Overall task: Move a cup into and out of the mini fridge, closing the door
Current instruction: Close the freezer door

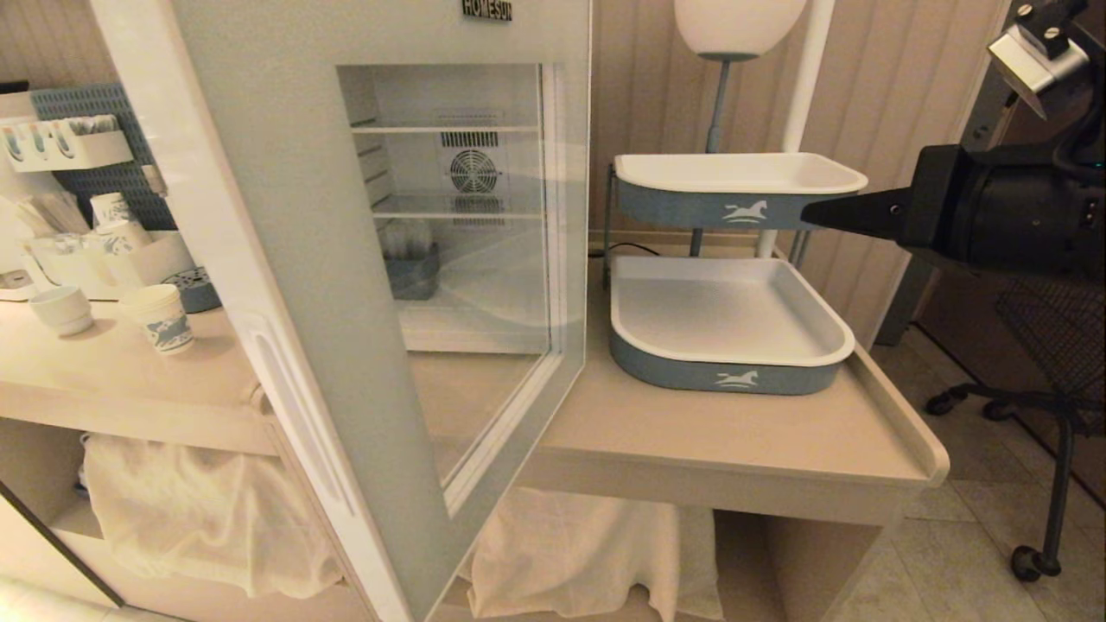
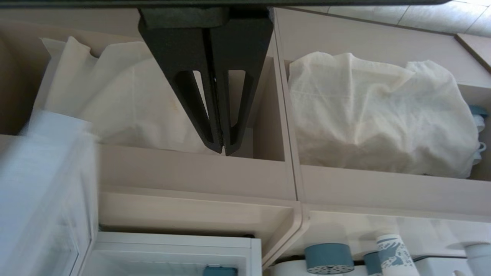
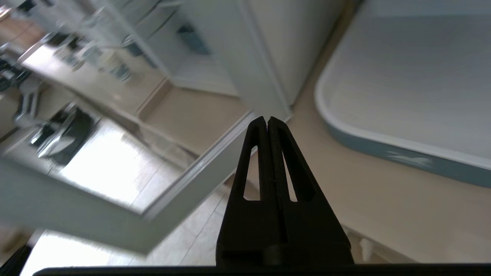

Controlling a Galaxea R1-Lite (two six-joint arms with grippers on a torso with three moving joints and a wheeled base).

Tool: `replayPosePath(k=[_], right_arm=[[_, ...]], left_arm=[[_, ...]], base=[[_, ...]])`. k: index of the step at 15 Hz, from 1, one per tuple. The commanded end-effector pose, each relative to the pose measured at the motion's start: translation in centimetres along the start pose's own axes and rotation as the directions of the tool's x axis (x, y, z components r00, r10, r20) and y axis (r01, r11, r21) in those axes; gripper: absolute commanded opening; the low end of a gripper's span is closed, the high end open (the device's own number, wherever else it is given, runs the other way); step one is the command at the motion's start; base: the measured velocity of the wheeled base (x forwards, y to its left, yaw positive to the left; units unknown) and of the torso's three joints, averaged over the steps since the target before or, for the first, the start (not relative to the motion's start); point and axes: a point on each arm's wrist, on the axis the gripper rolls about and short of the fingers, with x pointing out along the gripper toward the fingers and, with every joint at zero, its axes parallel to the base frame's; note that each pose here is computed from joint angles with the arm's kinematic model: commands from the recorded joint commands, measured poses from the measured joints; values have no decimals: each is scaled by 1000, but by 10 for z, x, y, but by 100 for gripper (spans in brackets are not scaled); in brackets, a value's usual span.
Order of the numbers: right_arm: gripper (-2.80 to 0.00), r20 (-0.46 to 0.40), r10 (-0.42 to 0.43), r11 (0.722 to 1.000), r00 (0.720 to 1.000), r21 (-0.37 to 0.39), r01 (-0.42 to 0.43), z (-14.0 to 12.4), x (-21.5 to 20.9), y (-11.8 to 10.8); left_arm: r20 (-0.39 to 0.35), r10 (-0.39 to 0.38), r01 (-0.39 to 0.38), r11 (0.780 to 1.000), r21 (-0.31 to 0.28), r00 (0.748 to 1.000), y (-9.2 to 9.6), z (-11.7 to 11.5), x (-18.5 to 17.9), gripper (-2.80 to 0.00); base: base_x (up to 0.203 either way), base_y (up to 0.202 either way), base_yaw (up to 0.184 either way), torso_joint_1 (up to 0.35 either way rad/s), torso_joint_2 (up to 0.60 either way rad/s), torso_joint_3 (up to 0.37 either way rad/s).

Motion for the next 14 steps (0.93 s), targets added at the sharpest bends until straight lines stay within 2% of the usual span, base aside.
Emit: replayPosePath(k=[1, 4, 7, 12, 14], right_arm=[[-280, 18, 4, 1000, 1000, 1, -4, 1, -11, 1], [-280, 24, -16, 1000, 1000, 3, 16, -7, -25, -1], [-280, 68, -29, 1000, 997, -2, 29, -12, -53, 0], [-280, 84, -12, 1000, 996, -7, 13, -6, -55, 4], [-280, 49, 33, 997, 998, -67, -30, -13, -53, 10]], left_arm=[[-17, 1, -1, 1000, 0, 1000, 0, -5, 1, -280], [-20, 1, -1, 1000, 0, 1000, 0, -5, 1, -280], [-20, 1, -1, 1000, 1, 1000, 0, -5, 1, -280], [-18, 1, -1, 1000, 1, 1000, 0, -5, 1, -280], [-20, 1, -1, 1000, 9, 1000, 0, -5, 1, -280]], base=[[0, 0, 0, 0, 0, 0], [0, 0, 0, 0, 0, 0], [0, 0, 0, 0, 0, 0], [0, 0, 0, 0, 0, 0], [0, 0, 0, 0, 0, 0]])
